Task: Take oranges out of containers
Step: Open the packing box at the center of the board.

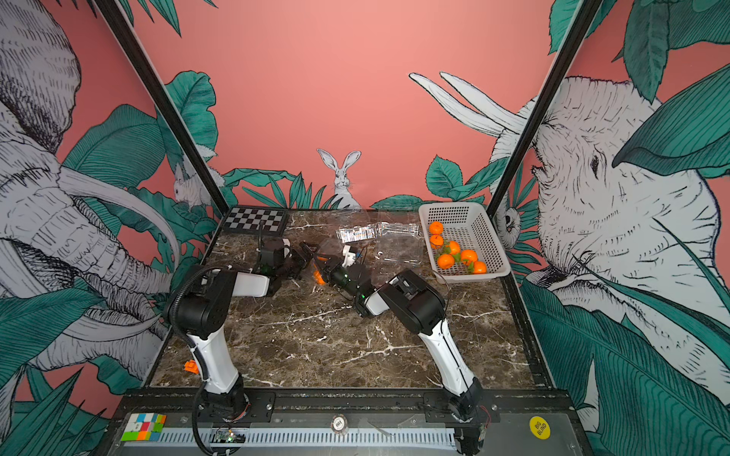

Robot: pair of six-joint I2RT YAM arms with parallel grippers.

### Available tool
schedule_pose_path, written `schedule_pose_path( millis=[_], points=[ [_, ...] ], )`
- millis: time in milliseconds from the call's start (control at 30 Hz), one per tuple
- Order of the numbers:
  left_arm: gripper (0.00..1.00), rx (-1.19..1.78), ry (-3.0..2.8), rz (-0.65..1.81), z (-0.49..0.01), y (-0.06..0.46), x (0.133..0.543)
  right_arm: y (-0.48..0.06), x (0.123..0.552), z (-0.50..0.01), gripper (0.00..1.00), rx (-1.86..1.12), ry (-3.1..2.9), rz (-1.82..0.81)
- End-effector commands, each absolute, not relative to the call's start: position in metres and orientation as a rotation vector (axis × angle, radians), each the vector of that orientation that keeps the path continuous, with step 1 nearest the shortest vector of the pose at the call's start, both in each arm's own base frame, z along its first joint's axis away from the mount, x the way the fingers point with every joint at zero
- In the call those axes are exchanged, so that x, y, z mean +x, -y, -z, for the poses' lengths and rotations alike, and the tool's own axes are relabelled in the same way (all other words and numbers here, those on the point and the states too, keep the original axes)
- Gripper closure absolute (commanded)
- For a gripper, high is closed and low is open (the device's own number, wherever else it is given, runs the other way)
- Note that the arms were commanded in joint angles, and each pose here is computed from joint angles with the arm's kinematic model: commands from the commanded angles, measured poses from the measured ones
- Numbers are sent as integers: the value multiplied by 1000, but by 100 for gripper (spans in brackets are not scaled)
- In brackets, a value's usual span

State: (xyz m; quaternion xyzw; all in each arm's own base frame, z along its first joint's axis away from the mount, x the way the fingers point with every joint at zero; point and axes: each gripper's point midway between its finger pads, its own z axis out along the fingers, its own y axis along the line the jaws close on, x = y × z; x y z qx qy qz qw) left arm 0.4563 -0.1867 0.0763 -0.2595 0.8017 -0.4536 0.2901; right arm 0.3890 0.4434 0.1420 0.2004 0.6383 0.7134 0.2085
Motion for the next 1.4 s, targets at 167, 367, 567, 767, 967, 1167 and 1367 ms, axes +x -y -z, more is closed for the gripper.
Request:
schedule_pose_path(
  millis=[167, 367, 567, 767, 967, 1167, 1367],
  points=[
    [1, -608, -2135, 1343, -96, 217, 440, -461, 362, -157, 62, 537, -1761, -2110],
    [1, -611, -2137, 1313, -102, 203, 442, -451, 359, -157, 61, 500, -1801, -2038],
    [1, -611, -2167, 1233, -111, 175, 443, -442, 357, -163, 53, 419, -1864, -1957],
    [1, -648, -2161, 1149, -124, 136, 438, -438, 352, -177, 43, 262, -1981, -1816],
    [1, -670, -2127, 1100, -142, 110, 431, -430, 351, -180, 29, 138, -2100, -1651],
    [1, -614, -2111, 997, -175, 94, 417, -415, 351, -190, 9, -12, -2175, -1469],
    [1, -546, -2076, 859, -215, 79, 398, -422, 350, -210, 1, -297, -2268, -1269]
  ],
)
